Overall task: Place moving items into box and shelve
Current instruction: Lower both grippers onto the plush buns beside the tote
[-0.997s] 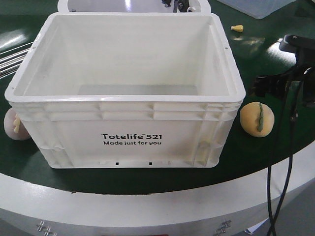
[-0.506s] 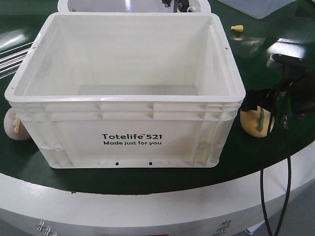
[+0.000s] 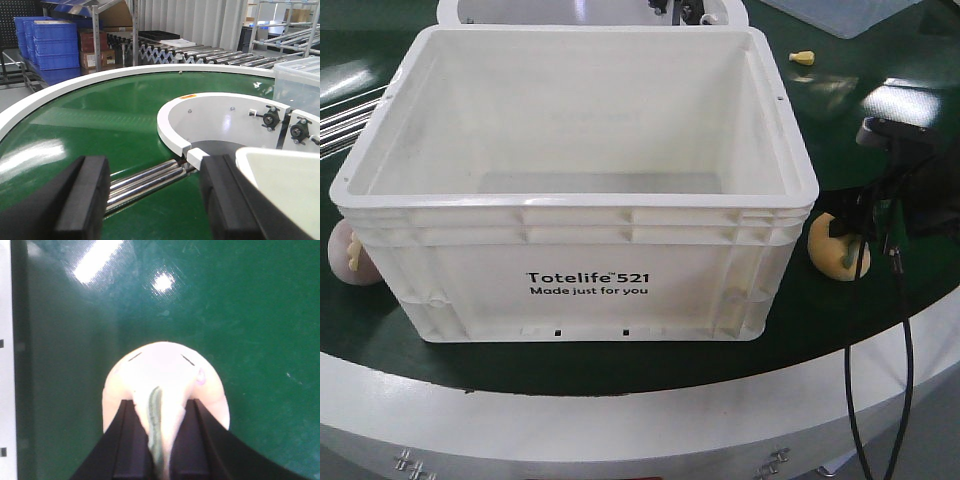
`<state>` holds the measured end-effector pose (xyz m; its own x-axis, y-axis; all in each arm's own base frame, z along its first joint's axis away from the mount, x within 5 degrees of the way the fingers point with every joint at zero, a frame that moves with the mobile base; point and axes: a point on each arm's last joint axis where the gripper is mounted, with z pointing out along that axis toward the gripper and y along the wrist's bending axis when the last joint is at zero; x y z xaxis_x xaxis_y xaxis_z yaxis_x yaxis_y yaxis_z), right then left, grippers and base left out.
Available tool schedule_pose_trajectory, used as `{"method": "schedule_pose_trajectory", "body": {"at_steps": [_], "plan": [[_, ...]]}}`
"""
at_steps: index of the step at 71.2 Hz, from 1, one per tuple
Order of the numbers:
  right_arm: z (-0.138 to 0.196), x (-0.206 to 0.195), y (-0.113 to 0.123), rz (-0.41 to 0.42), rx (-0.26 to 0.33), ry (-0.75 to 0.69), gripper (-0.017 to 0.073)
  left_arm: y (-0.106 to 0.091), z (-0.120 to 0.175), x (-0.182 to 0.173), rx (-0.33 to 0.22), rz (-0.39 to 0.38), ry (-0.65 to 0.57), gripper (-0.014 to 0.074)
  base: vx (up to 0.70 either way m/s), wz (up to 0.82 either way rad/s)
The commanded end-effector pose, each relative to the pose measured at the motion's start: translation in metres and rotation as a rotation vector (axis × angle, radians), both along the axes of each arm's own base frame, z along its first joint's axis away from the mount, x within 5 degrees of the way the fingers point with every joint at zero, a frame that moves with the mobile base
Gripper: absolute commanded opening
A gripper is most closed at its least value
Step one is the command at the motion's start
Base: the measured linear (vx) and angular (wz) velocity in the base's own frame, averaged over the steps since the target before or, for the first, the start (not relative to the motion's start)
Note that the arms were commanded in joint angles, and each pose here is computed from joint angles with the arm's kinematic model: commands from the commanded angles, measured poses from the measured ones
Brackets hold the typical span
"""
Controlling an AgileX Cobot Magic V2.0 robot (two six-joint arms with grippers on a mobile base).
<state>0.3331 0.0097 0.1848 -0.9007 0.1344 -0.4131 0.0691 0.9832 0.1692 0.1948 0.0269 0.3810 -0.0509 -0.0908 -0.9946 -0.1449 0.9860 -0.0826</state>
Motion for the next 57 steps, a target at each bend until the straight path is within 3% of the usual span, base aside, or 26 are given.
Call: {"method": "schedule_pose_trajectory", "body": {"at_steps": [1,13,32,57], "plan": [[0.018,0.004,0.0,0.004,-0.004,-0.074,-0.0015,0.001,0.025,0.011,0.0,-0.007,-0.104,0.0517,0.0,0.0],[0.018,0.004,0.0,0.004,-0.004,-0.072,-0.0015,0.006,0.019,0.043,-0.016,0.004,0.016,0.0517,0.0,0.0],[0.018,0.003,0.0,0.008,-0.003,-0.061,-0.0015,0.012,-0.025,0.082,-0.047,0.015,0.237,0.0517,0.0,0.0],[0.018,0.003,0.0,0.045,-0.021,-0.065,-0.0015,0.016,-0.08,0.102,-0.122,0.043,0.557,0.0517,0.0,0.0]]}}
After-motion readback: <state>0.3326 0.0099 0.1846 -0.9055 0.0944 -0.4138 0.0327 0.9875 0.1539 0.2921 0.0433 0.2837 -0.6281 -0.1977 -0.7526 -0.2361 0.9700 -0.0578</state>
